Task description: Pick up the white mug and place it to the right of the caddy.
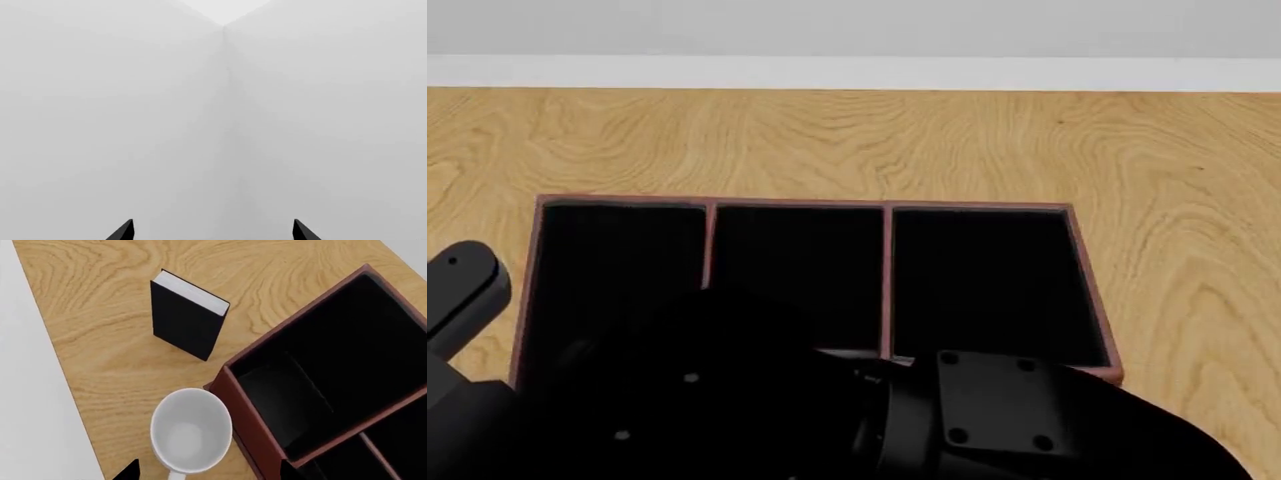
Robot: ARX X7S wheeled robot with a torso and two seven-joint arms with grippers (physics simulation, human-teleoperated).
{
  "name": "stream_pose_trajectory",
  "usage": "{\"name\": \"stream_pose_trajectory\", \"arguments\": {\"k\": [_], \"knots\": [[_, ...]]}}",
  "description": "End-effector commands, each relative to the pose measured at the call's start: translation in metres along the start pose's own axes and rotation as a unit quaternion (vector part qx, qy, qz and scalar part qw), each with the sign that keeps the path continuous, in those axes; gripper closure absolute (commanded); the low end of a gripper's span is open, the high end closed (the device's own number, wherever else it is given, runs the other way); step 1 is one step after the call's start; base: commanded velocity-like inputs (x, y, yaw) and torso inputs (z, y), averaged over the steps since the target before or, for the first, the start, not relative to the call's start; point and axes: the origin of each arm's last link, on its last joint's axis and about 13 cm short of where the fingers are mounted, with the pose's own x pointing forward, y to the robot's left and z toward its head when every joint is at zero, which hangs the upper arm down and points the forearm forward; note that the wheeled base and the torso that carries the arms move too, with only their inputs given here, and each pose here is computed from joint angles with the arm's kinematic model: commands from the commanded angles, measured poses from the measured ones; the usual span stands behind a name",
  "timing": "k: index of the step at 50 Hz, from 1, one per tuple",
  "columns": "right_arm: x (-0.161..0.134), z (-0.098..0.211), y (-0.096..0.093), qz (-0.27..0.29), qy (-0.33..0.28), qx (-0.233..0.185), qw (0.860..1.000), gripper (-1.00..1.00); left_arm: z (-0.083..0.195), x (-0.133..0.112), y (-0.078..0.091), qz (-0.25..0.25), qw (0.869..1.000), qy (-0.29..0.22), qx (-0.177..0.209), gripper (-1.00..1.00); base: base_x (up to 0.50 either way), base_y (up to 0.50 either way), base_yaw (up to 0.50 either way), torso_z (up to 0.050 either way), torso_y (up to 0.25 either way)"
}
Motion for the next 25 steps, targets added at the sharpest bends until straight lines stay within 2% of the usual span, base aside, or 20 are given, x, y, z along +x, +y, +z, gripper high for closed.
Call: {"name": "stream_pose_trajectory", "arguments": {"k": [1, 25], "knots": [[0.005, -0.001, 0.000, 0.008, 0.004, 0.007, 1.000, -1.00, -0.003, -0.001, 0.000, -0.001, 1.000, 0.002, 0.001, -1.00, 0.00, 0.00, 0.00, 0.000, 0.000], [0.016, -0.012, 0.010, 0.027, 0.023, 0.016, 0.999, -1.00, -0.006, 0.000, -0.003, -0.005, 1.000, 0.004, -0.001, -1.00, 0.00, 0.00, 0.00, 0.000, 0.000]]}}
